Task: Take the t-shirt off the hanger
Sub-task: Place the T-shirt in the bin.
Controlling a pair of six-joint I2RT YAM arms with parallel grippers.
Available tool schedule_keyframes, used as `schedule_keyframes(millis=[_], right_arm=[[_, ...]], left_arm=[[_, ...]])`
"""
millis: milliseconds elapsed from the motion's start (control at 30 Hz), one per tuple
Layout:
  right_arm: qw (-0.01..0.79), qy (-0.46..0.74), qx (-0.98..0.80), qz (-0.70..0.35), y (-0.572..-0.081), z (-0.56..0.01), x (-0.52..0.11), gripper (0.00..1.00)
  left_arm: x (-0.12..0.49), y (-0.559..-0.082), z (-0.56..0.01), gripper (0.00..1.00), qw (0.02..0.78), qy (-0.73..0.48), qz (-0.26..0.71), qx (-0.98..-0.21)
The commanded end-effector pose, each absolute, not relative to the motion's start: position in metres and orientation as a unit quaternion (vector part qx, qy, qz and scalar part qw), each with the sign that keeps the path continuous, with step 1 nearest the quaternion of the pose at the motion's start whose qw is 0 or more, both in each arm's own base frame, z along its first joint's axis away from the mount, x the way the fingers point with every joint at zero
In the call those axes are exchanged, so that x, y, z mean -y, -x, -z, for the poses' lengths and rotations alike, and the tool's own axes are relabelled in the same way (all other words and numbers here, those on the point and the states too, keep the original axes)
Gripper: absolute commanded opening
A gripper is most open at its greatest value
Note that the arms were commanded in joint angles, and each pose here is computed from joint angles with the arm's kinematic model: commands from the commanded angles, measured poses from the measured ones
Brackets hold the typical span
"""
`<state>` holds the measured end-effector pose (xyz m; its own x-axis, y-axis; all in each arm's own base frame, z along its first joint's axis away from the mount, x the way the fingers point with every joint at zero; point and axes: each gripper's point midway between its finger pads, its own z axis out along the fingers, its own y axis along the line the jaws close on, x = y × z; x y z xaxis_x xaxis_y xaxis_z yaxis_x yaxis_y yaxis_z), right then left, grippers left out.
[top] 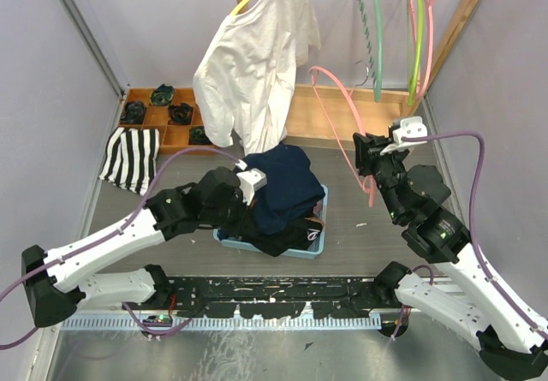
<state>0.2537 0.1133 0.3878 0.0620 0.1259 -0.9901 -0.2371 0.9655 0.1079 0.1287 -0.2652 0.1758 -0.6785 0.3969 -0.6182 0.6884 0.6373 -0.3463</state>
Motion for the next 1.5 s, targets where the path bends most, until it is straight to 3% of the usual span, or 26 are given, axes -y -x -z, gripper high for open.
schedule_keyframes(millis=[0, 133, 367, 567, 733, 1100, 1233, 1467], right_arm=[[0.755, 0.021, -0.637, -0.155, -0.252, -0.417, -0.114, 0.01], [0.755, 0.019, -0.638, -0.150, -0.252, -0.417, -0.112, 0.01], [0.753, 0.023, -0.641, -0.146, -0.254, -0.414, -0.114, 0.01], [0.753, 0.024, -0.641, -0.145, -0.255, -0.413, -0.115, 0.01], [0.751, 0.025, -0.644, -0.144, -0.257, -0.411, -0.116, 0.01], [0.751, 0.024, -0.645, -0.137, -0.265, -0.412, -0.120, 0.01], [0.751, 0.023, -0.647, -0.131, -0.269, -0.411, -0.122, 0.01], [0.754, 0.024, -0.645, -0.123, -0.273, -0.412, -0.123, 0.01]], left_arm=[[0.256, -0.136, -0.197, 0.24, 0.295, -0.302, 0.267, -0.866], [0.252, -0.136, -0.212, 0.48, 0.312, -0.303, 0.272, -0.859], [0.242, -0.125, -0.248, 0.64, 0.326, -0.315, 0.292, -0.842], [0.234, -0.128, -0.285, 0.66, 0.369, -0.319, 0.296, -0.821], [0.242, -0.163, -0.313, 0.70, 0.453, -0.299, 0.270, -0.795], [0.309, -0.229, -0.335, 0.73, 0.532, -0.305, 0.241, -0.752], [0.320, -0.244, -0.320, 0.73, 0.541, -0.299, 0.228, -0.752], [0.333, -0.240, -0.226, 0.72, 0.469, -0.294, 0.227, -0.802]])
